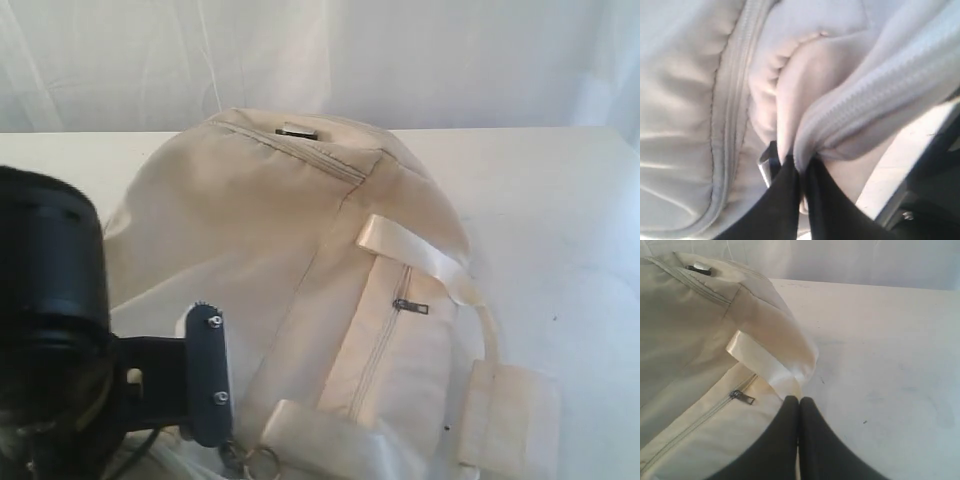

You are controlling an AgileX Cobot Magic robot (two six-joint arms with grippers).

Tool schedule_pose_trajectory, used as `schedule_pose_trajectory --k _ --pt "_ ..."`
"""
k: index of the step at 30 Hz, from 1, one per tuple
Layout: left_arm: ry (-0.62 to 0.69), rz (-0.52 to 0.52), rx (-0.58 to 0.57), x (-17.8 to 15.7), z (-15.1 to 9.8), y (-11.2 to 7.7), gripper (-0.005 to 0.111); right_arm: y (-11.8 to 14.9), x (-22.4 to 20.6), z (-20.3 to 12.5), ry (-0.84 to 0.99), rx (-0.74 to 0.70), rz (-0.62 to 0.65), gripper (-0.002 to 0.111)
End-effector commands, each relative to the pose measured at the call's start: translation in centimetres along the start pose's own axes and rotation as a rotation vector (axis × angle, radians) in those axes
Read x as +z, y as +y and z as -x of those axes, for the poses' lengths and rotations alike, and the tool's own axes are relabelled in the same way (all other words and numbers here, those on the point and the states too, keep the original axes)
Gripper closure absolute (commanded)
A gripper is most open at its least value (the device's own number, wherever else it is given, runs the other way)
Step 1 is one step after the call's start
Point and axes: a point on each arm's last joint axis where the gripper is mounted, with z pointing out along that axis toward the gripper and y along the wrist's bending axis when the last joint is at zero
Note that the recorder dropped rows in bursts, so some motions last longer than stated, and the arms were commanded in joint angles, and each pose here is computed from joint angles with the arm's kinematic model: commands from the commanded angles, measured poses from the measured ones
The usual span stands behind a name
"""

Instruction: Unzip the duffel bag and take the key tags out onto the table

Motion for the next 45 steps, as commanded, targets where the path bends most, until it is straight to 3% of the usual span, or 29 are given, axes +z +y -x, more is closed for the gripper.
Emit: schedule_pose_trajectory --k 1,4,7,10,13,17,19,22,26,32,37,40,45 --pt "0.169 0.198 -0.059 1.3 -3.8 2.3 0.107 0.0 0.0 0.3 -0.013 -0.003 -0.001 0.108" --pt "0.221 0.304 -0.113 1.8 -5.8 4.4 0.107 0.0 0.0 0.3 -0.013 -0.003 -0.001 0.108" --pt "0.24 0.389 -0.246 1.6 -7.7 6.3 0.107 0.0 0.0 0.3 -0.013 -0.003 -0.001 0.108" --pt "0.13 0.4 -0.332 1.2 -8.5 7.1 0.102 0.0 0.0 0.3 -0.016 -0.003 -0.003 0.108" --pt "0.034 0.34 -0.397 0.7 -8.8 6.9 0.083 -0.1 0.1 0.2 -0.022 -0.001 -0.008 0.108" --pt "-0.012 0.232 -0.461 0.0 -9.1 6.0 0.042 -0.1 0.1 0.2 -0.026 -0.001 -0.011 0.108" --pt "-0.008 0.183 -0.492 -0.5 -9.5 5.5 0.034 -0.1 0.1 0.2 -0.026 -0.001 -0.011 0.108" --pt "-0.007 0.137 -0.536 -1.7 -10.5 4.9 0.04 -0.3 0.8 0.2 0.009 0.008 -0.011 0.108" --pt "-0.12 0.115 -0.582 -3.8 -11.1 4.8 0.055 -0.6 2.7 1.2 0.124 0.03 0.008 0.108" --pt "-0.259 0.101 -0.766 -6.1 -12.6 4.5 0.077 -0.6 5.7 5.4 0.248 0.055 0.077 0.108" --pt "-0.34 -0.005 -0.819 -6.5 -13.7 2.9 0.085 -0.4 8.9 9.0 0.295 0.042 0.188 0.107" --pt "-0.369 -0.036 -0.881 -6.5 -14.4 2.2 0.085 0.0 11.1 10.6 0.321 0.021 0.255 0.097" --pt "-0.355 -0.065 -1.024 -5.5 -15.0 1.5 0.085 0.7 15.2 12.3 0.344 -0.056 0.313 0.063"
